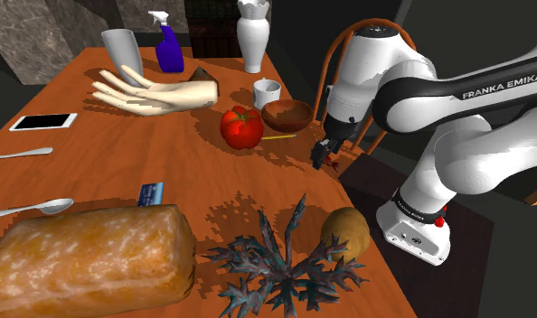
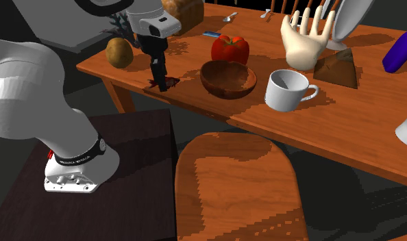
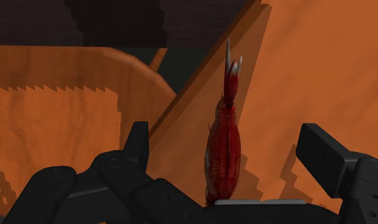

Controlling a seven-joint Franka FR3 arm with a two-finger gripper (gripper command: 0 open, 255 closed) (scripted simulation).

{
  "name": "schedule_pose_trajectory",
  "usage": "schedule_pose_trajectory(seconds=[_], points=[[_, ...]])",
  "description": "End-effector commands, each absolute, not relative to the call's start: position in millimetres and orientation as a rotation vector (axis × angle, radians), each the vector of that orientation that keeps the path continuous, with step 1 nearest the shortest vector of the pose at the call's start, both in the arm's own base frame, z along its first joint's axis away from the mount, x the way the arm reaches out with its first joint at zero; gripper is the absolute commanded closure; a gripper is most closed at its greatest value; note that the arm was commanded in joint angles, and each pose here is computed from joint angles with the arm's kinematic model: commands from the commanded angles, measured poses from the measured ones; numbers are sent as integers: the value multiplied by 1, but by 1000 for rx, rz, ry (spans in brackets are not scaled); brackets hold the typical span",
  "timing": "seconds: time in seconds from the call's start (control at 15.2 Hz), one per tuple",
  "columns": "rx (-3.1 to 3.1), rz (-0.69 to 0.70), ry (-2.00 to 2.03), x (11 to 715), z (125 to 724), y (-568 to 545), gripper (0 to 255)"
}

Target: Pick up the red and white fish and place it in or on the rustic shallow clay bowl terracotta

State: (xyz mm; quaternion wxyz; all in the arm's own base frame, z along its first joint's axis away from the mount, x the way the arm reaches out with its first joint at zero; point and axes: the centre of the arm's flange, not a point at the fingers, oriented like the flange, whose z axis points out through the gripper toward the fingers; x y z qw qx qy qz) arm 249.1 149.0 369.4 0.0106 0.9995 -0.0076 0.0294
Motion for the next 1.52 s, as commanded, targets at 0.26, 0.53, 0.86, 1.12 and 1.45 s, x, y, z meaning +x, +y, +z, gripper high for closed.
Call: schedule_pose_trajectory(seconds=[0.26,0.53,0.86,1.12,1.45], points=[[3119,92,-24,249,369,149,255],[3119,92,-24,249,369,149,255],[3119,92,-24,249,385,149,255],[3119,92,-24,249,406,149,255],[3119,92,-24,249,433,149,255]])
